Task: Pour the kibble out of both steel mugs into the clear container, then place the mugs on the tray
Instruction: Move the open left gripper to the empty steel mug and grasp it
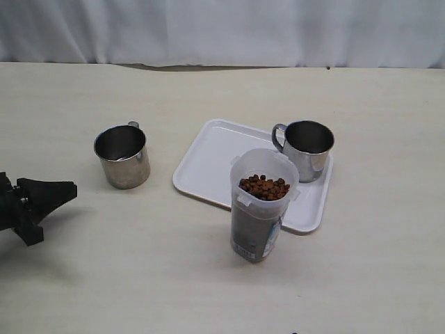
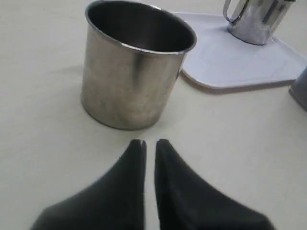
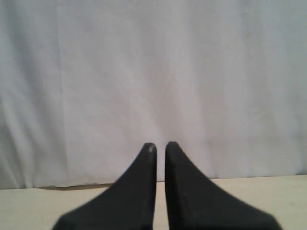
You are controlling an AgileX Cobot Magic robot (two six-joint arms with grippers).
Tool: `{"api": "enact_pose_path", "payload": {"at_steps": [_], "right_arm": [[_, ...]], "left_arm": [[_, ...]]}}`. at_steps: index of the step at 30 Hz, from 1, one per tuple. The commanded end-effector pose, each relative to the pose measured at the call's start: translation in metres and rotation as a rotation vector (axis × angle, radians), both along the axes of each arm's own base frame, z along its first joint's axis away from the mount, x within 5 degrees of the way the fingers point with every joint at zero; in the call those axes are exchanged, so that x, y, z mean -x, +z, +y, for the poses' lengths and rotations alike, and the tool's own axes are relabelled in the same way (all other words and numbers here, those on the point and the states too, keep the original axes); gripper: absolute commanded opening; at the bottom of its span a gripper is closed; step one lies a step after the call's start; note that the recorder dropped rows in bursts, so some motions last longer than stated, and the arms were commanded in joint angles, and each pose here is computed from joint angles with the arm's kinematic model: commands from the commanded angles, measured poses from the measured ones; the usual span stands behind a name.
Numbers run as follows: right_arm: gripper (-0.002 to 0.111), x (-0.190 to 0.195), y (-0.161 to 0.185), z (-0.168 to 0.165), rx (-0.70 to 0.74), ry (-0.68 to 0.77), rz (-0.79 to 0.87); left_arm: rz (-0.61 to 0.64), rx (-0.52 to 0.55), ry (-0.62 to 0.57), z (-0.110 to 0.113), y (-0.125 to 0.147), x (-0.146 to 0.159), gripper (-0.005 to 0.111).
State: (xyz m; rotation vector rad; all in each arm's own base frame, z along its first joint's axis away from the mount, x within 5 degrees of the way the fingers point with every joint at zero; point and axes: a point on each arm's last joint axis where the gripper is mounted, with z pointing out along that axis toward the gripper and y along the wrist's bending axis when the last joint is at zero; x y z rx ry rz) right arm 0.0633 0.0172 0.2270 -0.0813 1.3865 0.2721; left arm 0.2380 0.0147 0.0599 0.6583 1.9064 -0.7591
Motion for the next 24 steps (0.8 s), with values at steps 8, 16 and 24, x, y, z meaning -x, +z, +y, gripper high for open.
{"api": "enact_pose_path", "payload": {"at_steps": [8, 16, 24], "right_arm": [[0.005, 0.0, -0.002, -0.001, -0.024, -0.006, 0.01], [0.005, 0.0, -0.002, -0.001, -0.026, -0.006, 0.011], [0.005, 0.0, -0.002, -0.001, -0.026, -0.006, 0.011]], "left_arm": [[-0.138, -0.062, -0.018, -0.029, -0.011, -0.043, 0.071], [-0.237, -0.111, -0.041, -0.075, -0.002, -0.085, 0.078], [-0.194, -0.215, -0.08, -0.089, -0.009, -0.091, 0.06]]}}
